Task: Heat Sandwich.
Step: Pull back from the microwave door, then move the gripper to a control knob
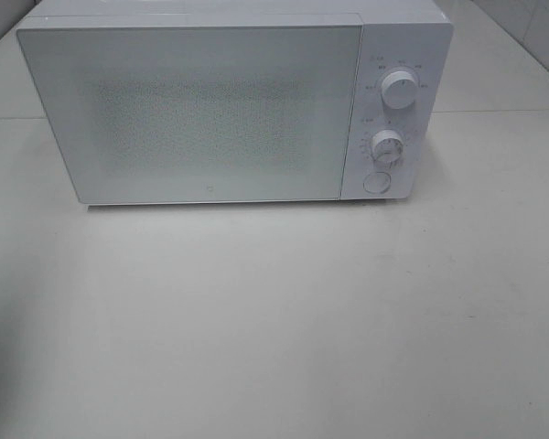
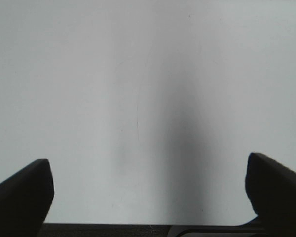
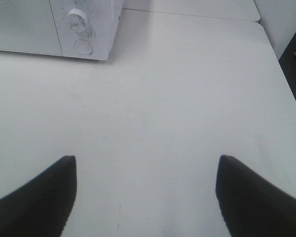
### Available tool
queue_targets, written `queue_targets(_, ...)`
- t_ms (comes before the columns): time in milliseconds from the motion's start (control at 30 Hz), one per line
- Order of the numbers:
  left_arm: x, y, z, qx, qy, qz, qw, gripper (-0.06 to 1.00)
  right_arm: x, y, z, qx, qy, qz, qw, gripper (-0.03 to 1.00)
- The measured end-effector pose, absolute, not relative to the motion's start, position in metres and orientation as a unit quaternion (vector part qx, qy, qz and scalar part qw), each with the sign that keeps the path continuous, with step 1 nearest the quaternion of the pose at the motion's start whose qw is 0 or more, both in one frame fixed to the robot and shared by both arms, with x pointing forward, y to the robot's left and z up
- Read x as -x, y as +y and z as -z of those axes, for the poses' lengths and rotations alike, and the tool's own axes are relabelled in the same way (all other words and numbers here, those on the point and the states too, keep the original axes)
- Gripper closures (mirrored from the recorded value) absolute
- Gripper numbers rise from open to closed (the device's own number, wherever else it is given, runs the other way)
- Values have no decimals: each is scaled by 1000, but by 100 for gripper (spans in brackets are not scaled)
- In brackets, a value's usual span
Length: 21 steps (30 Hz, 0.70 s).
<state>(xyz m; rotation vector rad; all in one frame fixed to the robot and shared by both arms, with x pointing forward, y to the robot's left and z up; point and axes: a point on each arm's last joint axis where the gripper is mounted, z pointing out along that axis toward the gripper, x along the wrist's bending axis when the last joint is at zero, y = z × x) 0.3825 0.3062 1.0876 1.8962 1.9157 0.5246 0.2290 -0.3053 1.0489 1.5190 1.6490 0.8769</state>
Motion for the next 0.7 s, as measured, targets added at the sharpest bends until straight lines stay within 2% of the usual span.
queue_targets(333, -315, 302, -1080, -673, 677, -206, 215, -5, -229, -305, -1049, -589, 639, -340, 359, 21)
queue_targets(500, -303, 300, -1071, -670, 675, -211, 227, -5, -229, -305, -1049, -589, 639, -340, 359, 21)
queue_targets(600, -286, 298, -1053, -668, 673, -212, 239, -5, -229, -305, -1049, -589, 639, -340, 359, 21)
queue_targets(700, -275, 297, -1053, -659, 662, -241, 263, -5, -229, -305, -1049, -589, 639, -340, 359, 21)
